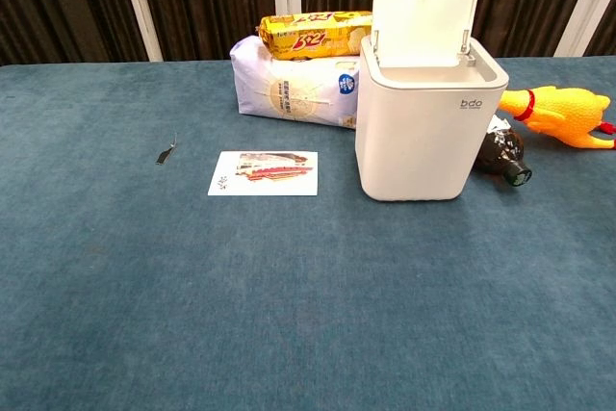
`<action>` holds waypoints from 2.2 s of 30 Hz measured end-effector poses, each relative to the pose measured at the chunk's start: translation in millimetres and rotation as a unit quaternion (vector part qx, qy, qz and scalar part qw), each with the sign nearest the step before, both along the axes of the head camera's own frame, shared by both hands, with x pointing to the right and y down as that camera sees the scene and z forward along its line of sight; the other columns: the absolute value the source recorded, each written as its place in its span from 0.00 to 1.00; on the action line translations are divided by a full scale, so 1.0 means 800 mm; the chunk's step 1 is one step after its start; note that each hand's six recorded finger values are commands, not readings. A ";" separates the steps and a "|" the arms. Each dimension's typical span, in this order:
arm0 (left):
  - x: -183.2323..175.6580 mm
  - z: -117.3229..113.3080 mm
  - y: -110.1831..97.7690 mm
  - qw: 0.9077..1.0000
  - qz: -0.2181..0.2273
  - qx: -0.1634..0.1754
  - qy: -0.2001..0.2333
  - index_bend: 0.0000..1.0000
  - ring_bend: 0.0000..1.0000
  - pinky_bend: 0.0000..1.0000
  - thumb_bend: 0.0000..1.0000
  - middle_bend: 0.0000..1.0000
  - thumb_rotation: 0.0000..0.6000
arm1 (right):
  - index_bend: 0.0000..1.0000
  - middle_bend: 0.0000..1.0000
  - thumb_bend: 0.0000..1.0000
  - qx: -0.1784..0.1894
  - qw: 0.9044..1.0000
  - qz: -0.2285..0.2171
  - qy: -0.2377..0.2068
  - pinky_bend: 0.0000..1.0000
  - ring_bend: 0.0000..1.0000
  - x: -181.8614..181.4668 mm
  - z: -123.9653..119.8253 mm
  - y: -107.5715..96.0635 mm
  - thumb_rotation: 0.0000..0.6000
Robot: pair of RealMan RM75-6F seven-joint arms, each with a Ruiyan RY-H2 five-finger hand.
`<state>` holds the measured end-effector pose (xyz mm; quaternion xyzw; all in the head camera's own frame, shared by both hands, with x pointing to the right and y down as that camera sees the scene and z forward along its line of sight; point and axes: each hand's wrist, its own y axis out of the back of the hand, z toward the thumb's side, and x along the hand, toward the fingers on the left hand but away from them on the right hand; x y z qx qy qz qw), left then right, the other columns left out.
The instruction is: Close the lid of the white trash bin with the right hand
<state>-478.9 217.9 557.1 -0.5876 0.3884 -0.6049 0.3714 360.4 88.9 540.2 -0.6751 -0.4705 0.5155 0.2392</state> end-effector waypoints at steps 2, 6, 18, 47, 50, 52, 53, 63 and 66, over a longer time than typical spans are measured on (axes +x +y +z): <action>-0.001 0.001 -0.001 1.000 -0.002 -0.003 0.000 0.00 0.00 0.00 0.00 0.00 1.00 | 0.00 0.70 0.71 -0.008 1.000 0.001 -0.011 0.83 0.84 -0.012 0.000 -0.019 1.00; -0.001 0.004 -0.002 1.000 -0.006 -0.008 0.001 0.00 0.00 0.00 0.00 0.00 1.00 | 0.00 0.71 0.71 -0.022 0.999 -0.006 -0.024 0.83 0.84 -0.037 -0.001 -0.049 1.00; -0.004 0.010 -0.006 1.000 -0.013 -0.023 0.005 0.00 0.00 0.00 0.00 0.00 1.00 | 0.00 0.71 0.72 -0.073 0.996 -0.015 -0.053 0.83 0.84 -0.102 0.017 -0.097 1.00; -0.002 0.012 -0.004 1.000 -0.004 -0.031 0.001 0.00 0.00 0.00 0.00 0.00 1.00 | 0.21 0.71 0.78 -0.125 0.988 -0.063 -0.070 0.83 0.84 -0.194 0.014 -0.078 1.00; -0.002 0.012 -0.003 0.999 -0.004 -0.032 0.001 0.00 0.00 0.00 0.00 0.00 1.00 | 0.22 0.71 0.78 -0.134 0.986 -0.065 -0.070 0.83 0.84 -0.194 0.014 -0.072 1.00; -0.001 0.012 -0.003 0.999 -0.004 -0.032 0.001 0.00 0.00 0.00 0.00 0.00 1.00 | 0.23 0.71 0.78 -0.139 0.986 -0.067 -0.071 0.83 0.84 -0.195 0.013 -0.068 1.00; -0.001 0.012 -0.003 0.999 -0.004 -0.033 0.002 0.00 0.00 0.00 0.00 0.00 1.00 | 0.23 0.71 0.78 -0.141 0.985 -0.069 -0.071 0.83 0.84 -0.195 0.012 -0.065 1.00; 0.002 0.012 -0.004 1.000 -0.001 -0.030 0.006 0.00 0.00 0.00 0.00 0.00 1.00 | 0.23 0.71 0.78 -0.173 0.975 -0.119 -0.075 0.83 0.84 -0.215 0.006 -0.013 1.00; 0.002 0.013 -0.004 1.000 -0.001 -0.030 0.006 0.00 0.00 0.00 0.00 0.00 1.00 | 0.23 0.71 0.78 -0.182 0.972 -0.132 -0.070 0.83 0.84 -0.217 0.010 0.002 1.00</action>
